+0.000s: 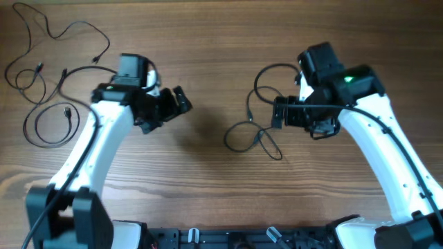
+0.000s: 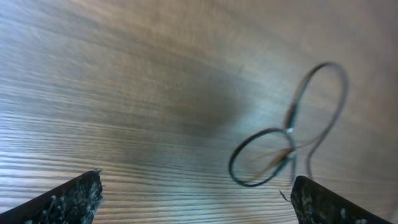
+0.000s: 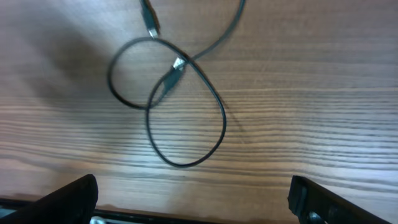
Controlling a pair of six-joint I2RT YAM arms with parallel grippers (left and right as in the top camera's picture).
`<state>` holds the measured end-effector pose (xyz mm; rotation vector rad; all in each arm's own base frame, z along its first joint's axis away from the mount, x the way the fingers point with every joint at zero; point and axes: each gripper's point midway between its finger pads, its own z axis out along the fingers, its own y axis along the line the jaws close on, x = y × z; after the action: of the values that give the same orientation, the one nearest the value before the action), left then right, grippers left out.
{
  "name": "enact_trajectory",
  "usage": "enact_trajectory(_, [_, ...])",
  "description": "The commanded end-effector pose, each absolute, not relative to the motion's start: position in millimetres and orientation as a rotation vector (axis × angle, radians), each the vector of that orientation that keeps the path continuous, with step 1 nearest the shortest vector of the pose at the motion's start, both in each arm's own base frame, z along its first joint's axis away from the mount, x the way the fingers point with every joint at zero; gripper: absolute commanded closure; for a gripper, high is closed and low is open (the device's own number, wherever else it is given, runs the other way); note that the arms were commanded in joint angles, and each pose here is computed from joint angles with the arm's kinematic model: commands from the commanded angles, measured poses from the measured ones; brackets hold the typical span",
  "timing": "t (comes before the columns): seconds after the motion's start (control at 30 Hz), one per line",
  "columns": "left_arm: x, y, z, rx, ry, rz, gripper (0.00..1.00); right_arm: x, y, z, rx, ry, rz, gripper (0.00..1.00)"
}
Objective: Untangle cables
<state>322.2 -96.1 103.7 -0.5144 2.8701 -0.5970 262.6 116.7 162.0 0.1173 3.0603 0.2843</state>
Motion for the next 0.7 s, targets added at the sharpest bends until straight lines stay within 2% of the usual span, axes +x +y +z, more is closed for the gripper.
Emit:
enact_trajectory(0.0, [318,-94,78,-0.551,2.943,-0.484,0.00,239,123,124,0.048,3.144,0.308,0.00])
enact_trajectory(0.13, [311,-93,71,-0.569,2.987,-0.466,0.00,218,166,69,-0.060,3.136,0.638,0.01])
enact_trajectory(0.2, [310,-93,71,-0.567,2.991,-0.465,0.00,212,173,53,-0.117,3.112,0.656,0.04])
enact_trajectory(0.23, [310,-93,71,-0.564,2.991,-0.465,0.00,212,175,51,-0.130,3.108,0.655,0.09])
enact_trajectory(0.3, [310,-93,71,-0.565,2.991,-0.465,0.00,219,175,50,-0.145,3.077,0.623,0.41])
enact_trajectory(0.4, [309,-93,70,-0.563,2.997,-0.464,0.00,230,175,50,-0.145,3.029,0.600,0.74])
enact_trajectory(0.43, [308,-94,70,-0.562,3.000,-0.463,0.00,234,177,51,-0.149,3.012,0.608,0.80])
enact_trajectory(0.47, [308,-94,70,-0.562,3.000,-0.463,0.00,236,178,52,-0.153,3.000,0.611,0.80])
enact_trajectory(0.5, [308,-94,70,-0.562,3.000,-0.463,0.00,238,179,52,-0.157,2.992,0.616,0.96])
enact_trajectory(0.53, [308,-94,70,-0.562,3.000,-0.463,0.00,235,183,55,-0.158,2.996,0.662,0.96])
enact_trajectory(0.6, [304,-101,72,-0.562,3.019,-0.527,0.00,228,220,89,-0.226,2.945,1.027,0.96])
enact_trajectory(0.67, [299,-119,79,-0.392,3.032,-0.696,0.00,231,253,154,-0.375,2.760,1.364,0.96])
